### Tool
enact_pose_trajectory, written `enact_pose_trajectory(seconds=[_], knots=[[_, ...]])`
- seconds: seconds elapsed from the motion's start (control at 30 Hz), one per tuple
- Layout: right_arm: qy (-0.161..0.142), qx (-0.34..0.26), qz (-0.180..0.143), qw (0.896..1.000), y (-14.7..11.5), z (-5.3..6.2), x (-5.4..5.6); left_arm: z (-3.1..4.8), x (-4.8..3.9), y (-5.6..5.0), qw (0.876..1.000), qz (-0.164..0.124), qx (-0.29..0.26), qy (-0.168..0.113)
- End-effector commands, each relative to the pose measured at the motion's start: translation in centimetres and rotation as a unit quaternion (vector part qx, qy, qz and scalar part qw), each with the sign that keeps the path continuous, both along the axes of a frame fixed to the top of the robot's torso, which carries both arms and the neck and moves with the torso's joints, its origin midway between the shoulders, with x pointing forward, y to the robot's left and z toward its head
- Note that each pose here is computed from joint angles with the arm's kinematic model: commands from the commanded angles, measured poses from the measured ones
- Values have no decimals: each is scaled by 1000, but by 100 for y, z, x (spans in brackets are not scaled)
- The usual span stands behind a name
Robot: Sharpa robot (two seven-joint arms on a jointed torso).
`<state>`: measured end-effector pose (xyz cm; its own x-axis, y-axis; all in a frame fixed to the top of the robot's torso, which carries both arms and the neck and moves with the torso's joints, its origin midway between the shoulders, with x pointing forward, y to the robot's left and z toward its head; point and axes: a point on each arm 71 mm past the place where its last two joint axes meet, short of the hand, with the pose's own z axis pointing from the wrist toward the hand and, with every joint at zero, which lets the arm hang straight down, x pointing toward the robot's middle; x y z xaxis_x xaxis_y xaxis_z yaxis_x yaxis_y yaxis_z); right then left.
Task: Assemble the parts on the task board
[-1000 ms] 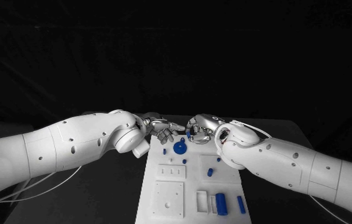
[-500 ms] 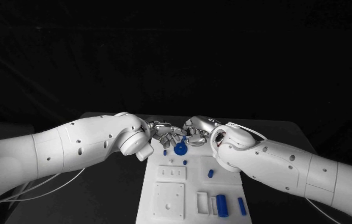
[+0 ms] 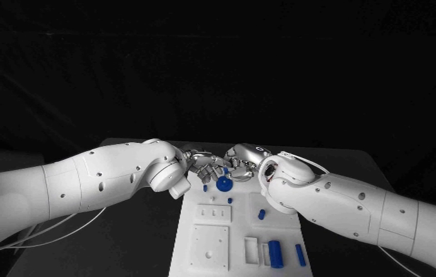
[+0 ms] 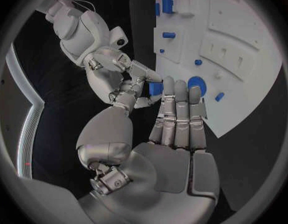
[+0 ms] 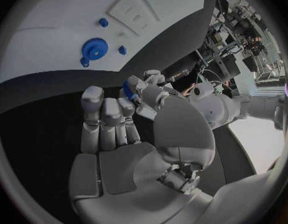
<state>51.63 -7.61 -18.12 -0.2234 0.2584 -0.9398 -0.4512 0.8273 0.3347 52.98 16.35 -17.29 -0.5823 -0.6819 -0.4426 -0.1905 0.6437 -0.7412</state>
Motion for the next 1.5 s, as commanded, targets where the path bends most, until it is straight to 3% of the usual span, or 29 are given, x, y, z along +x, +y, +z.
enact_pose_trajectory(seconds=[0.03,1.17,1.5], knots=[[-1,-3,3,1000,21,5,-12,3,-4,-22,1000,-1,-3,1],[3,-5,11,1000,83,12,-61,-24,-21,-69,1000,-17,-2,4],[4,-7,7,1000,61,7,-51,-24,-15,-39,1000,-13,-3,3]])
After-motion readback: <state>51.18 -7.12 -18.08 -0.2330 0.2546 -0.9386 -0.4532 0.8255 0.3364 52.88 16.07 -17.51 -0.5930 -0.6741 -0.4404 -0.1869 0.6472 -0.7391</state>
